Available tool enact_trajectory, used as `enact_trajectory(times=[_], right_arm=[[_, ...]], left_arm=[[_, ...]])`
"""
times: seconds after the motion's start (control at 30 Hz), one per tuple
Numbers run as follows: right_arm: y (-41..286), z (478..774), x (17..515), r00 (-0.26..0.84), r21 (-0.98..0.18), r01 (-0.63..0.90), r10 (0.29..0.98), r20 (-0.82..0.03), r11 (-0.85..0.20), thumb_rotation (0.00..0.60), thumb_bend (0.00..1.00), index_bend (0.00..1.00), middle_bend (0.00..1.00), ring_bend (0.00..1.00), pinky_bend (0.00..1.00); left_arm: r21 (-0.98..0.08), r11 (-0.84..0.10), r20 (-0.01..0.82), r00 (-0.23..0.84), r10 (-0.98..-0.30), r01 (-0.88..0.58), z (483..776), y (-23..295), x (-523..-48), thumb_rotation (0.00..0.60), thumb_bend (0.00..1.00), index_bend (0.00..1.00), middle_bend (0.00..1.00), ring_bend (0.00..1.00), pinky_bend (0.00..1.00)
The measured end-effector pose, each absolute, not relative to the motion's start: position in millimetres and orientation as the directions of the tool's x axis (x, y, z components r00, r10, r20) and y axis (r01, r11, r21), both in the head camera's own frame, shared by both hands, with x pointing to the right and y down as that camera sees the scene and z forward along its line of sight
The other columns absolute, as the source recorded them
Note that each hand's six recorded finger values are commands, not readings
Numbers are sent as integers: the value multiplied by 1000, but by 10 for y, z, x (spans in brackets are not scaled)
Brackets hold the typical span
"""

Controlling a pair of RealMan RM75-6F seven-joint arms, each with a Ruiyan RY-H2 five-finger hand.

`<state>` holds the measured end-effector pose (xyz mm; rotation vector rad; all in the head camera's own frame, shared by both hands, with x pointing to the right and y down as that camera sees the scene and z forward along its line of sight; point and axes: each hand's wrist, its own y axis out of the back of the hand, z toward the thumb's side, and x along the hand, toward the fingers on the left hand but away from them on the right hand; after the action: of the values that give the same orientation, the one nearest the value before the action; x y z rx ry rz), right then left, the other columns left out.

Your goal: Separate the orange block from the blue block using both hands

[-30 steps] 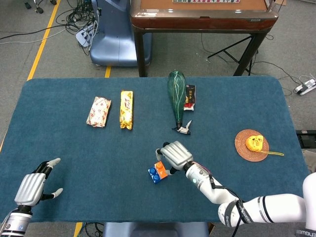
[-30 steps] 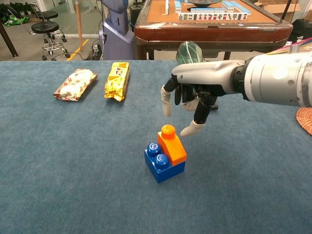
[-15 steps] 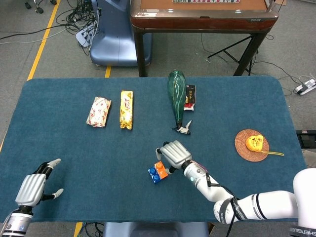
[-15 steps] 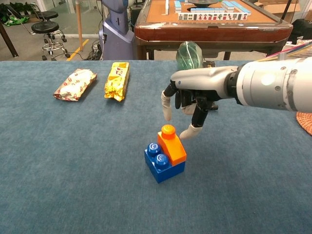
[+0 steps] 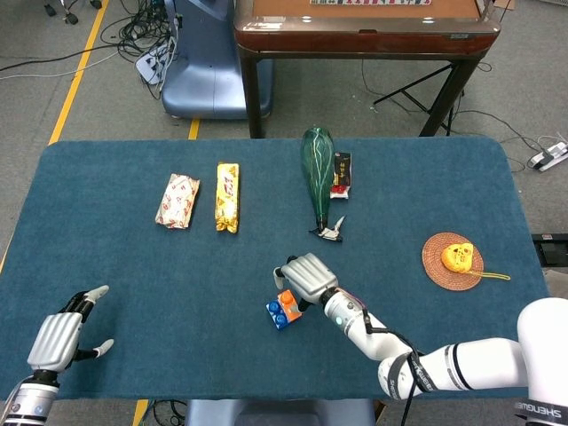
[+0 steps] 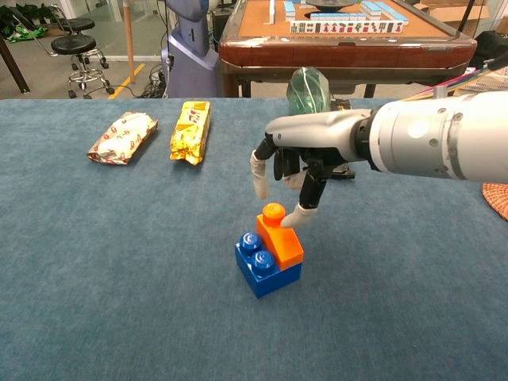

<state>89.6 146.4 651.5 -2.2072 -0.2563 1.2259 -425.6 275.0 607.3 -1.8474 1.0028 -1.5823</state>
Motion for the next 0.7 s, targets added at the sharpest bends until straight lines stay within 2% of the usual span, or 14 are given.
enact_trajectory(times=[0.7], right_arm=[[1501, 6574, 825, 555, -559, -130, 407, -725, -819, 600, 212, 479, 1000, 1000, 1000]], left_arm=[[-766, -608, 613, 45, -789, -211, 6100, 2802, -4287, 600, 201, 155, 192, 141, 353]])
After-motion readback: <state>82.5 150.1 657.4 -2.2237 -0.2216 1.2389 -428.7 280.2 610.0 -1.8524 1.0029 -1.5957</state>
